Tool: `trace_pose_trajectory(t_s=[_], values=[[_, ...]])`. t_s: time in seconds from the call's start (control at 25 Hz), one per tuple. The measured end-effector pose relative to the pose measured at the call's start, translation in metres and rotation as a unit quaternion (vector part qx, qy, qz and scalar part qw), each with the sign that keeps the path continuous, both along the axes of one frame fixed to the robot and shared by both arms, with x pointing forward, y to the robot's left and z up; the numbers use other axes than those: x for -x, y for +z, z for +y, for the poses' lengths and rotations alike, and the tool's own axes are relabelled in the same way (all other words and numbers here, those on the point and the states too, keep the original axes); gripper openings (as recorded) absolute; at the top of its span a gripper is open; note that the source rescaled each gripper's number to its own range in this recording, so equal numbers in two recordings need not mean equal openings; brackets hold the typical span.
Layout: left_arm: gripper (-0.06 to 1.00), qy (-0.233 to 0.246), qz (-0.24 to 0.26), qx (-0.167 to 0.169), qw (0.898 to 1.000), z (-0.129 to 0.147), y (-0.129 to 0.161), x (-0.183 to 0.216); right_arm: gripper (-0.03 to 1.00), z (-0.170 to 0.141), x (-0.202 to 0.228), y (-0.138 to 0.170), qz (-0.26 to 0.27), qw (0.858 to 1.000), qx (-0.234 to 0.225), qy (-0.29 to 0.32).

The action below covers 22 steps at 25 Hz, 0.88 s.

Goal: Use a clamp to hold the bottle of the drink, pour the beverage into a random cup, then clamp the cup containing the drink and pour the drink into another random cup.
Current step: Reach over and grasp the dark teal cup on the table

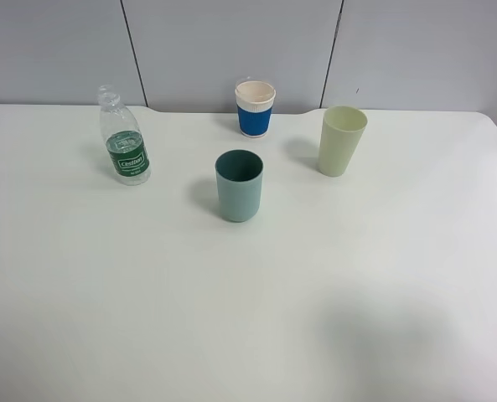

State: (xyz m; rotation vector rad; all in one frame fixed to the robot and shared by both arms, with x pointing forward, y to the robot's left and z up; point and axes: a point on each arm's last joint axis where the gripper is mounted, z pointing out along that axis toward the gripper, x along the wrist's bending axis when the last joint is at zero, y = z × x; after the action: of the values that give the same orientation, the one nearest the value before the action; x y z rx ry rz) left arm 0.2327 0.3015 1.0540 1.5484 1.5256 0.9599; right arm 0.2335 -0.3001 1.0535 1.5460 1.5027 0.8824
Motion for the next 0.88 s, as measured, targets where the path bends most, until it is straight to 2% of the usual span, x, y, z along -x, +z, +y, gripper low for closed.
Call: trace_pose_trajectory(t_s=[0.2, 0.36, 0.68, 0.88], values=[[1.0, 0.0, 0.0, 0.0, 1.0, 0.0, 0.0, 0.0, 0.95, 0.0, 0.0, 0.002, -0.004, 1.0, 0.001, 0.002], [1.0, 0.0, 0.0, 0.0, 1.0, 0.0, 0.0, 0.0, 0.95, 0.001, -0.011, 0.026, -0.035, 0.999, 0.011, 0.015], [1.0, 0.0, 0.0, 0.0, 1.0, 0.0, 0.0, 0.0, 0.95, 0.0, -0.081, 0.066, -0.019, 0.998, 0.04, 0.043], [1.0, 0.0, 0.0, 0.0, 1.0, 0.0, 0.0, 0.0, 0.95, 0.005, -0.131, 0.069, 0.005, 0.995, 0.047, 0.085]])
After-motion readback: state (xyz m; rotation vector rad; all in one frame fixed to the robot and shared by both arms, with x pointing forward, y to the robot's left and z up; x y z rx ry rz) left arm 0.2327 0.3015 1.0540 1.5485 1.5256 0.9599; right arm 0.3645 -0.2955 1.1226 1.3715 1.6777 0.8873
